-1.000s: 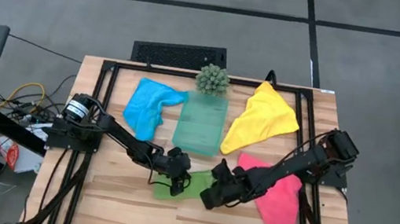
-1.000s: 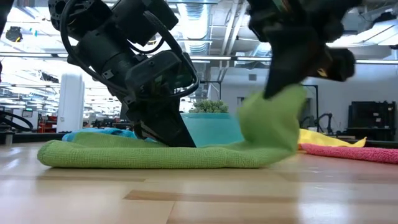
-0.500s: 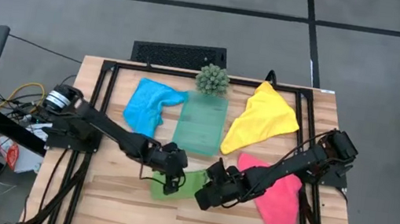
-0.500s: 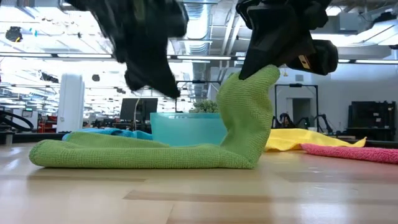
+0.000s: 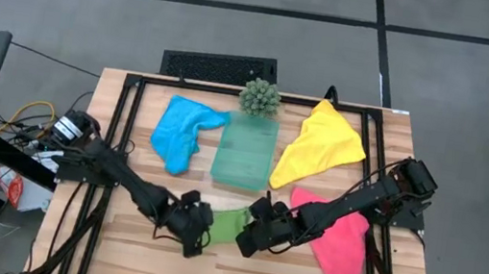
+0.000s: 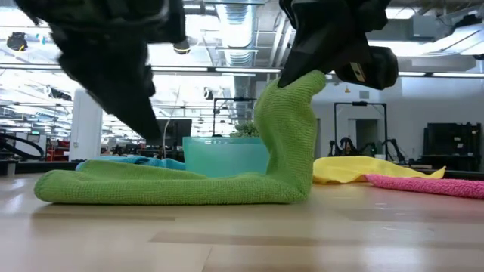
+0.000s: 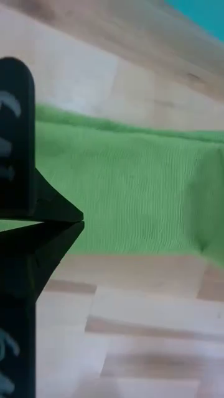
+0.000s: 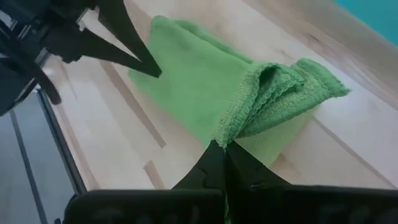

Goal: Fold microfiber towels
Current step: Fold the green micro fiber cloth

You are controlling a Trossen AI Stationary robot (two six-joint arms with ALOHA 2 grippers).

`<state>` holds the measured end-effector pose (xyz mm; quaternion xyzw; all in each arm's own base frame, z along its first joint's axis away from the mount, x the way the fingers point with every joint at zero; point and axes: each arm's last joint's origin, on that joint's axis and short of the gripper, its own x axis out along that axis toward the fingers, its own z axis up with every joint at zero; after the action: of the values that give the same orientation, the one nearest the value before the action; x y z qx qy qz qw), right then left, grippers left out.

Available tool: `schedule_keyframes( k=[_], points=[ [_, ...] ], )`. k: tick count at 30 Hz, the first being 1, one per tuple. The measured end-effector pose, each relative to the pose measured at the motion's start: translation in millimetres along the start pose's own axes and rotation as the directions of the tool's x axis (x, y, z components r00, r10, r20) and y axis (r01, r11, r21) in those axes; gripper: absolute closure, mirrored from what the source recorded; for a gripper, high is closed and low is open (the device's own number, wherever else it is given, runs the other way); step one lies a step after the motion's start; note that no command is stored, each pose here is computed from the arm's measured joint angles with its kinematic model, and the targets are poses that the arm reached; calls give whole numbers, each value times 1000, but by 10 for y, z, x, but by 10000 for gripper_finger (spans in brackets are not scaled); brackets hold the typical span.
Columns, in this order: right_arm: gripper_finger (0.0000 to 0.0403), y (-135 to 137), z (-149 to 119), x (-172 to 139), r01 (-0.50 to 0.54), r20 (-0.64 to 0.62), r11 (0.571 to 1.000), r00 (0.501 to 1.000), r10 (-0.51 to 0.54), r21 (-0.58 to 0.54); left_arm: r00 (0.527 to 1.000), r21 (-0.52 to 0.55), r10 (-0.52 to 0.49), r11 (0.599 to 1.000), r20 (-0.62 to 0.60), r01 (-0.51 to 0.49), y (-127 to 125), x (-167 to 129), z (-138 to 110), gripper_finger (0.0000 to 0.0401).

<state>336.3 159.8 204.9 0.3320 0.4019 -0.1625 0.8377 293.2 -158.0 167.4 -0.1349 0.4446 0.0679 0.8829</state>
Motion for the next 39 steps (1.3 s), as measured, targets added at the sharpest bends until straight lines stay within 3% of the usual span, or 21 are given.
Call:
schedule_keyframes(
  k=[13, 19, 34, 39],
  points=[
    [390, 80, 77, 0, -99, 29, 995, 995, 100, -31, 992, -84, 120, 989, -44, -123, -118, 2, -398, 401],
    [390, 63, 88, 6, -88, 26, 996, 996, 89, -30, 996, -82, 72, 994, -42, -76, -176, 232, -471, 401],
    [388, 198, 84, -84, -131, 26, 988, 991, 134, -84, 994, -165, -17, 986, 104, 34, -65, 621, -167, 401],
    [388, 209, 93, -93, -138, 30, 983, 989, 143, -121, 990, -164, 14, 986, 139, 9, 38, 644, -58, 401]
  ],
)
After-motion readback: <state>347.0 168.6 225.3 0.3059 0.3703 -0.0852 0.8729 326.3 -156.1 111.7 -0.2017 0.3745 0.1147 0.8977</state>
